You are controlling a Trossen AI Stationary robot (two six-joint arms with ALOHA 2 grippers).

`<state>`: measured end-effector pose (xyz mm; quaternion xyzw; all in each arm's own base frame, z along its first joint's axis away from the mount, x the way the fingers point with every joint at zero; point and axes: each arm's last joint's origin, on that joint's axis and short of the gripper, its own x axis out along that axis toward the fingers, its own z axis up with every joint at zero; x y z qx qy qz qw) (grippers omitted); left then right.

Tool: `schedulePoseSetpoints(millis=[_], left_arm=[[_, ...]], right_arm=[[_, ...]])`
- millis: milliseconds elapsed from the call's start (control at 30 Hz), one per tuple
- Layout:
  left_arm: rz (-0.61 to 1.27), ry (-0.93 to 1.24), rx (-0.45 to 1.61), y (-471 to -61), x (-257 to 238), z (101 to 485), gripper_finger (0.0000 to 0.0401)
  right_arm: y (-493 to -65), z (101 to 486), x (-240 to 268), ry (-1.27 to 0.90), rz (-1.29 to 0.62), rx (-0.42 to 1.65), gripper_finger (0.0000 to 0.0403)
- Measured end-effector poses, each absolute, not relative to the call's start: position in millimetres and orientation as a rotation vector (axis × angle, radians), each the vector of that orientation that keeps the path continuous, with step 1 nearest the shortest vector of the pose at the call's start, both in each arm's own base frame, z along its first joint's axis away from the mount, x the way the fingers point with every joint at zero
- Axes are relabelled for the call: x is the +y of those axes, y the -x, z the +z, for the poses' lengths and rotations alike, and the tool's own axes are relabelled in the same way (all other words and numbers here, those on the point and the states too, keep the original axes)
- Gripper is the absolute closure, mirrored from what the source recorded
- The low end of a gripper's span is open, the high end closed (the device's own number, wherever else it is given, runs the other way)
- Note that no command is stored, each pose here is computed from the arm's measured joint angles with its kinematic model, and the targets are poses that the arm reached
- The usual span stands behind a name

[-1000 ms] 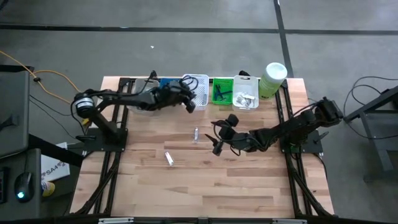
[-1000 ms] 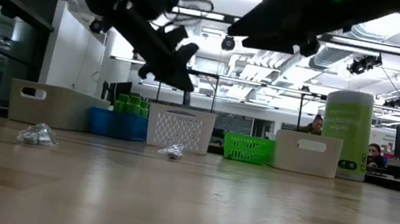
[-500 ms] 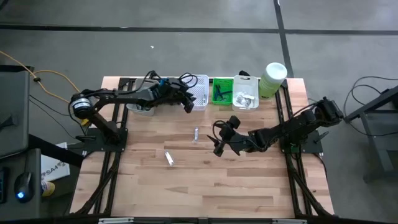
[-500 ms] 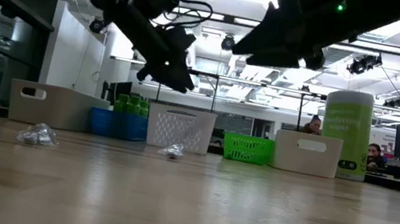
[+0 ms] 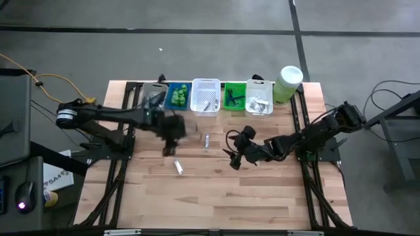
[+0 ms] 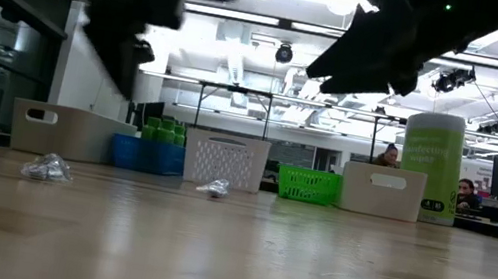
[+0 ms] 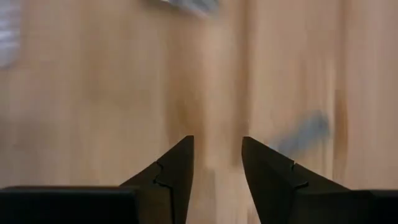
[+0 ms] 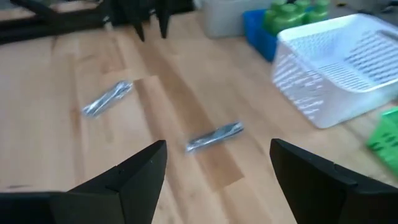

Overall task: Pick & Place Travel size toiletries
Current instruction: Put the nail cutter into the left white bin

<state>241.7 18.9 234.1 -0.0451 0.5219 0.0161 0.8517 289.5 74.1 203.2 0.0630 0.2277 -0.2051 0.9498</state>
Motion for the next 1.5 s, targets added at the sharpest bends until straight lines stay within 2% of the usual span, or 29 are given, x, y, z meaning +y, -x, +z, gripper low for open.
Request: schedulePoseSetpoints(millis=[100, 167, 333, 567, 833, 967, 1300, 1500], left_arm=[[-0.139, -0.135, 1.217, -231, -3, 228, 0.0267], [-0.241, -0.284, 1.22, -229, -15, 223, 0.0267], [-0.296, -0.476, 1.14, -233, -31, 214, 0.0267], [-0.333, -0.465, 1.09, -235, -33, 210, 0.0258], [-0.377, -0.434, 1.085, -245, -39, 200, 0.0172], [-0.453, -0.5, 1.141, -252, -49, 180, 0.0158], [-0.517, -0.533, 1.254, -260, -54, 149, 0.0183], [-0.591, -0.521, 1.251, -261, -56, 144, 0.0245]], right_arm=[[-289, 202, 75, -0.135, -0.382, 0.483, 0.0123], [-289, 202, 75, -0.136, -0.382, 0.482, 0.0123], [-290, 202, 76, -0.15, -0.352, 0.488, 0.0123], [-290, 202, 77, -0.163, -0.314, 0.5, 0.0123], [-290, 202, 77, -0.171, -0.314, 0.499, 0.0123], [-290, 202, 77, -0.173, -0.311, 0.497, 0.0123], [-290, 202, 78, -0.175, -0.293, 0.506, 0.0123], [-290, 201, 78, -0.174, -0.29, 0.512, 0.0123]])
